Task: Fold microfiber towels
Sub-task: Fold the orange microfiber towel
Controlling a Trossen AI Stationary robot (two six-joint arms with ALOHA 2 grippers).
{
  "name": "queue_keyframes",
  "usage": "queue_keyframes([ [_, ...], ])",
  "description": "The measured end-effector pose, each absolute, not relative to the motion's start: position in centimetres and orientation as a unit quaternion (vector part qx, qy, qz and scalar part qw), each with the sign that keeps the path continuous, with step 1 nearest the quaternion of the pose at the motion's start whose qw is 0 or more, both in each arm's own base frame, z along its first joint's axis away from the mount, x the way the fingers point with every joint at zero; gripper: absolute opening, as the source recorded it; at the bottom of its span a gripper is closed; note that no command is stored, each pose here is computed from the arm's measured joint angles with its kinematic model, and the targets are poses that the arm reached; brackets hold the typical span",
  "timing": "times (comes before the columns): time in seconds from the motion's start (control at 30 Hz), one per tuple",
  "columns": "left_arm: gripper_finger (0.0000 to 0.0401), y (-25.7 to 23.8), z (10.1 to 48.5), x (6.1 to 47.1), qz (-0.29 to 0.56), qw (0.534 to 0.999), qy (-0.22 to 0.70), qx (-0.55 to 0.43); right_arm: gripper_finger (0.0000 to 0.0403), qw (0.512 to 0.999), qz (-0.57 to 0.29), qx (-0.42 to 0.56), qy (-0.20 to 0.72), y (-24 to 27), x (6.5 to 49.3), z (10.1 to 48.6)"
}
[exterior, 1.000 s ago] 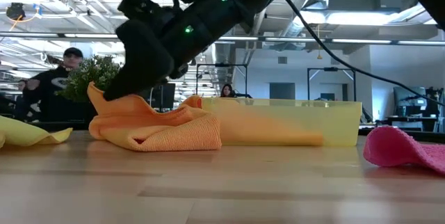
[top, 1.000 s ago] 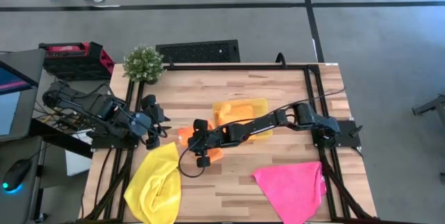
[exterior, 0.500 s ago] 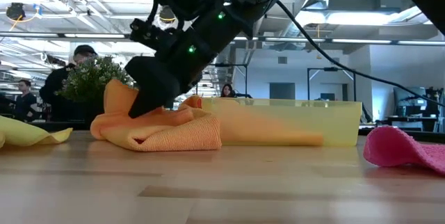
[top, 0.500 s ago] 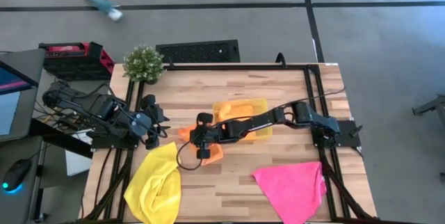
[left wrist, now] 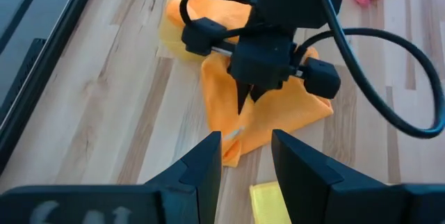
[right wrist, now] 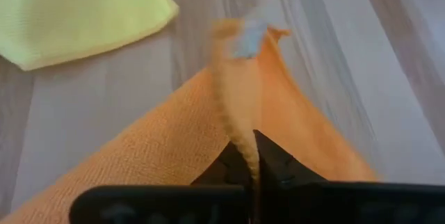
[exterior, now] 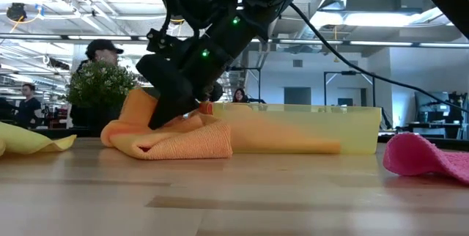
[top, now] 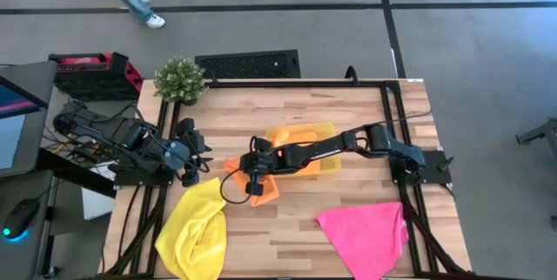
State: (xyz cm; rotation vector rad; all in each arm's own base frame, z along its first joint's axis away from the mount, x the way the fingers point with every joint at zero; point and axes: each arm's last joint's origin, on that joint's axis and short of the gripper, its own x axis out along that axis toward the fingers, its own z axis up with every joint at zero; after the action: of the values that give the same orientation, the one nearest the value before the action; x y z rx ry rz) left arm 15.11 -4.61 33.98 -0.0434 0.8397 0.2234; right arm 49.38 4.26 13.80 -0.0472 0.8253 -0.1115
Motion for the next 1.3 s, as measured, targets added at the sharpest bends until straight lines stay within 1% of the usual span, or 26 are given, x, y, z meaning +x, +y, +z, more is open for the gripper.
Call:
queue_keyframes([
  [0.13,0.0121,-4.6,34.0,15.1,0.108,0.906,0.408,-0.021,0.0006,0.915,-0.056,-0.007,0.400,4.6,49.0,15.0],
  [0.27,0.0121,-4.5,33.8,14.9,0.110,0.902,0.417,-0.016,0.0011,0.913,-0.065,0.019,0.402,4.9,48.6,16.2],
  [0.33,0.0121,-4.5,33.9,14.9,0.110,0.902,0.416,-0.016,0.0009,0.902,-0.075,0.032,0.425,4.8,47.9,16.4],
  [0.4,0.0121,-4.5,33.8,14.9,0.111,0.902,0.417,-0.016,0.0005,0.902,-0.080,0.046,0.421,4.9,47.9,16.7],
  [0.7,0.0121,-4.5,33.9,14.9,0.111,0.902,0.416,-0.016,0.0004,0.874,-0.117,0.103,0.461,5.1,46.9,16.6],
  [1.0,0.0121,-4.5,33.9,14.9,0.111,0.903,0.416,-0.015,0.0006,0.861,-0.126,0.117,0.478,5.6,46.0,17.4],
  [1.13,0.0121,-4.5,33.9,15.0,0.111,0.903,0.416,-0.015,0.0022,0.857,-0.105,0.135,0.487,5.1,46.0,17.5],
  [1.3,0.0121,-4.5,33.9,15.0,0.111,0.903,0.416,-0.016,0.0063,0.845,-0.083,0.162,0.503,4.2,46.0,17.4],
])
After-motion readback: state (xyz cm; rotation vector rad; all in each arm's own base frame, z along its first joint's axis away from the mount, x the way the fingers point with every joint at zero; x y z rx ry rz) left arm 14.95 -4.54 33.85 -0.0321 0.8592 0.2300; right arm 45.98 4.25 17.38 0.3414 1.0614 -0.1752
